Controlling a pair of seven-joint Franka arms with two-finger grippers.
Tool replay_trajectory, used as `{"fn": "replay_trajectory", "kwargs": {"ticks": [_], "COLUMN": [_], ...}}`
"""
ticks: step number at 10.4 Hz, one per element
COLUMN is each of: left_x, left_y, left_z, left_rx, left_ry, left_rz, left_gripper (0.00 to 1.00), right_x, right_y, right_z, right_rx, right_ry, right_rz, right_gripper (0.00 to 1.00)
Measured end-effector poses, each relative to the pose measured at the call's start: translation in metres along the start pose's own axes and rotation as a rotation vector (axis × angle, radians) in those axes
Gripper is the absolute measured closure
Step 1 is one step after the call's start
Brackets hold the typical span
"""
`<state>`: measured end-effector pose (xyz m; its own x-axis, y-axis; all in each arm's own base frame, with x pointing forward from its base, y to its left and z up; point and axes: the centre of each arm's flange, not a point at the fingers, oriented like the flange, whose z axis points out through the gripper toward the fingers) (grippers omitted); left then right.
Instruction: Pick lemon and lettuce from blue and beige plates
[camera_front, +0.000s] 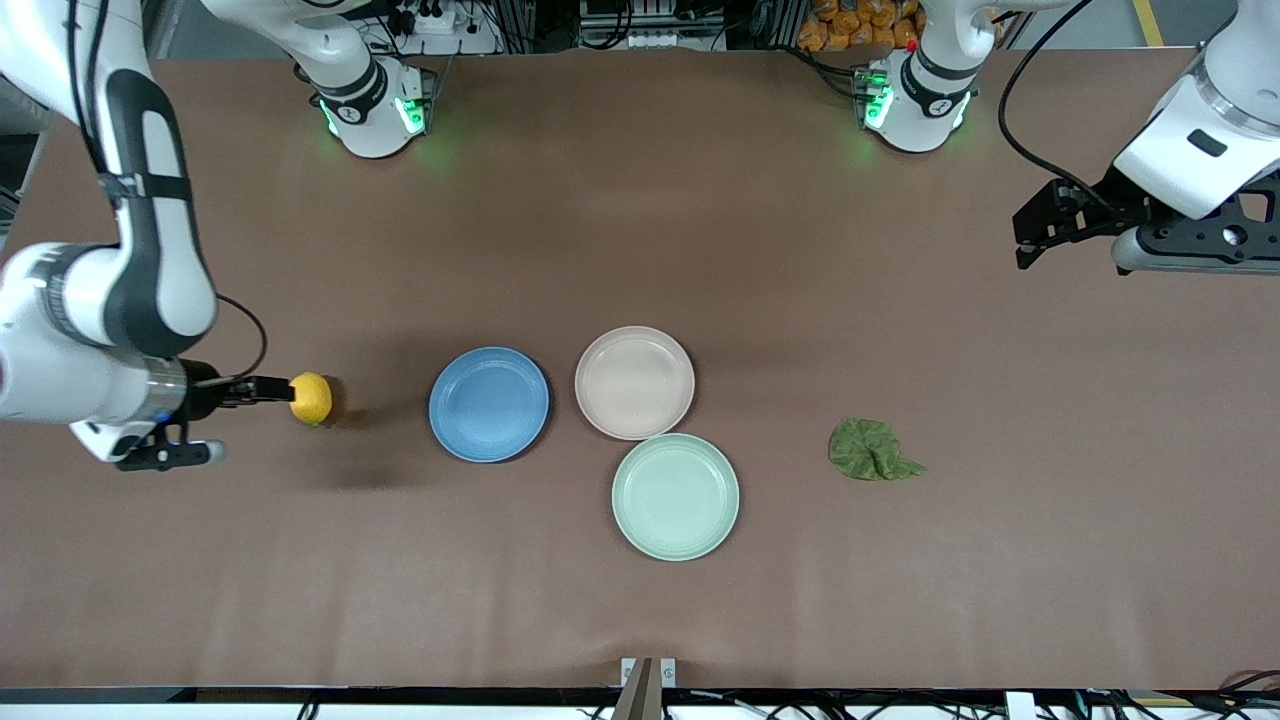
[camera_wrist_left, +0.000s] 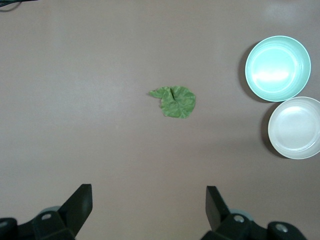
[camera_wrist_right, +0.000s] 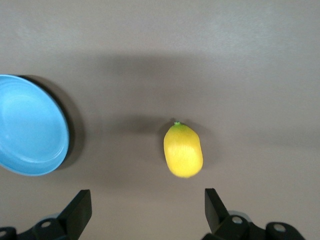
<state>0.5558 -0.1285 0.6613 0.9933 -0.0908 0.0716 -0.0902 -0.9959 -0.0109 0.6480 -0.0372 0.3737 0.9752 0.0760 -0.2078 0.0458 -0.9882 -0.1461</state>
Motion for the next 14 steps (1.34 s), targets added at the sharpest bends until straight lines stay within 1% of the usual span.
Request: {"fn": "replay_trajectory", "kwargs": {"ticks": [1, 2, 4, 5, 7, 9, 12, 14], "left_x": [0.0, 0.0, -0.001, -0.001, -0.001, -0.002, -0.003, -0.003], "left_y": [0.001, 0.002, 0.003, 0.003, 0.003, 0.004, 0.004, 0.004], "left_z": [0.0, -0.001, -0.001, -0.001, -0.002, -0.004, -0.006, -0.006], "left_rx": [-0.007, -0.018, -0.027, -0.028, -0.028, -0.029, -0.029, -0.029], "left_ry": [-0.001, -0.002, -0.002, -0.002, -0.001, 0.002, 0.006, 0.007], "left_rz": [0.001, 0.0, 0.0, 0.001, 0.002, 0.002, 0.003, 0.003], "left_gripper": [0.0, 0.0, 0.0, 0.0, 0.0, 0.0, 0.0, 0.0], "right_x": [-0.001, -0.002, -0.009, -0.016, -0.036, -0.055, -0.08, -0.093], "right_y": [0.001, 0.0, 0.001, 0.001, -0.002, -0.013, -0.035, -0.043], "right_z": [-0.018, -0.037, -0.076, -0.094, -0.128, -0.156, -0.181, -0.187], "right_rx": [0.0, -0.002, -0.036, -0.057, -0.07, -0.105, -0.096, -0.086], "right_ry": [0.0, 0.011, 0.057, 0.08, 0.12, 0.145, 0.156, 0.159], "right_rz": [0.0, -0.003, -0.011, -0.016, -0.027, -0.062, -0.039, -0.007], "right_gripper": [0.0, 0.0, 0.0, 0.0, 0.0, 0.0, 0.0, 0.0]}}
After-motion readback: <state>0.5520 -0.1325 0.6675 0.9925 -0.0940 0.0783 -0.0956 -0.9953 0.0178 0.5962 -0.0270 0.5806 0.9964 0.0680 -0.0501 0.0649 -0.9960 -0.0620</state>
